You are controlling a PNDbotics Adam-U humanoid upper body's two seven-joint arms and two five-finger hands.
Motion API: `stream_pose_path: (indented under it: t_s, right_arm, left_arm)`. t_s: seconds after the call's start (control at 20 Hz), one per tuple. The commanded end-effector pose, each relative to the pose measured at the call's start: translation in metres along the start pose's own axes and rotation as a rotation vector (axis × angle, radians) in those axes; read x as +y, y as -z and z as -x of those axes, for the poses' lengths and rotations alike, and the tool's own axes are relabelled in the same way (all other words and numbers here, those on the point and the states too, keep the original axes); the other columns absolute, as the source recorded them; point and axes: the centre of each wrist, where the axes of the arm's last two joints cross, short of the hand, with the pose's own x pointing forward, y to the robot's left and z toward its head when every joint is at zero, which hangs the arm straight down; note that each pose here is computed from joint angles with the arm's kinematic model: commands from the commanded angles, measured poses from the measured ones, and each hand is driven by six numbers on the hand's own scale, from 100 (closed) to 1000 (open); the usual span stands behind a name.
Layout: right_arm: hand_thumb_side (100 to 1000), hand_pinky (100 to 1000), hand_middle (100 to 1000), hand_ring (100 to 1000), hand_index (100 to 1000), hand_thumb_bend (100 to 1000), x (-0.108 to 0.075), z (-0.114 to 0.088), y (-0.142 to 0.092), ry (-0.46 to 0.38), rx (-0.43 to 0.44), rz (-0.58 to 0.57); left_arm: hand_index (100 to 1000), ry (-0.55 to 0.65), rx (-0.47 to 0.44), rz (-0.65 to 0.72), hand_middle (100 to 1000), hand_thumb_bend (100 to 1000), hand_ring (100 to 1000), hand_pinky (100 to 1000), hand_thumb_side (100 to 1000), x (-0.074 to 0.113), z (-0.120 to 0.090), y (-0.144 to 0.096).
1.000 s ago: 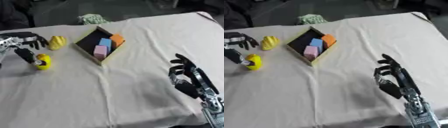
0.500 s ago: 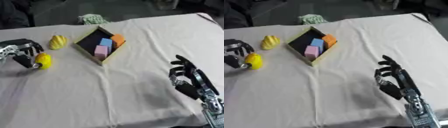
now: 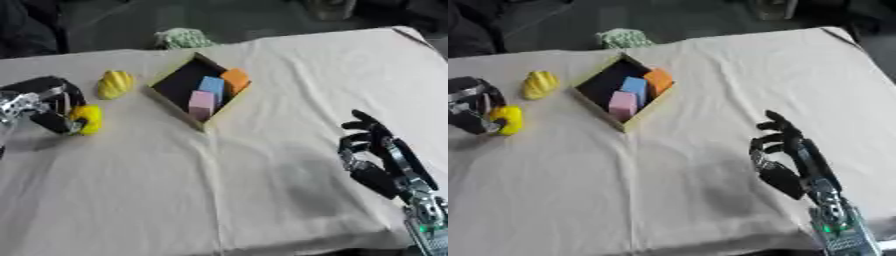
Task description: Pick up objects on the table and place them in the box.
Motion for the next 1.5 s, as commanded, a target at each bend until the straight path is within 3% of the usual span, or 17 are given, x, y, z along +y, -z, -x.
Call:
stream_pose_path:
  t_s: [0.05,0.25,0.4,0.9,1.1,1.25,1.35,1.5]
  right_arm:
    - [374,655,789,728,984,100,-0.008,-0.002,0.001,-0.020,-0.011,0.011]
    - [374,654,788,727,982,100,-0.008,-0.002,0.001,-0.020,-0.009,0.012]
    - [377,654,788,726,983,100,-0.007,-0.002,0.001,-0.016,-0.008,0.008]
    - [385,653,787,726,983,100,-0.002,-0.006,0.006,0.010,-0.029,-0.009]
    - [385,654,787,726,982,100,-0.002,-0.007,0.006,0.016,-0.031,-0.011]
    - [386,654,787,727,983,100,-0.002,-0.007,0.007,0.019,-0.031,-0.011]
    - [385,654,787,727,983,100,-0.002,-0.007,0.006,0.020,-0.031,-0.011]
    - [385,654,787,727,983,100,-0.002,-0.007,0.006,0.020,-0.029,-0.009]
  left_arm:
    - [648,0.058,-0.037,-0.092,497,245,501,571,179,0.043,-0.006,-0.015]
    - [660,0.097,-0.101,-0.165,501,253,511,578,185,0.071,-0.030,-0.016]
    - [667,0.120,-0.130,-0.178,508,262,518,588,191,0.078,-0.050,-0.002]
    - [705,0.135,-0.192,-0.221,543,323,555,606,211,0.057,-0.099,0.049]
    - [771,0.142,-0.219,-0.214,609,364,604,650,229,0.045,-0.109,0.059]
    - [827,0.146,-0.231,-0.205,674,448,658,689,272,0.038,-0.113,0.063]
    - [850,0.152,-0.239,-0.202,703,561,681,706,335,0.035,-0.114,0.063]
    - [859,0.150,-0.246,-0.222,718,656,694,715,412,0.040,-0.112,0.059]
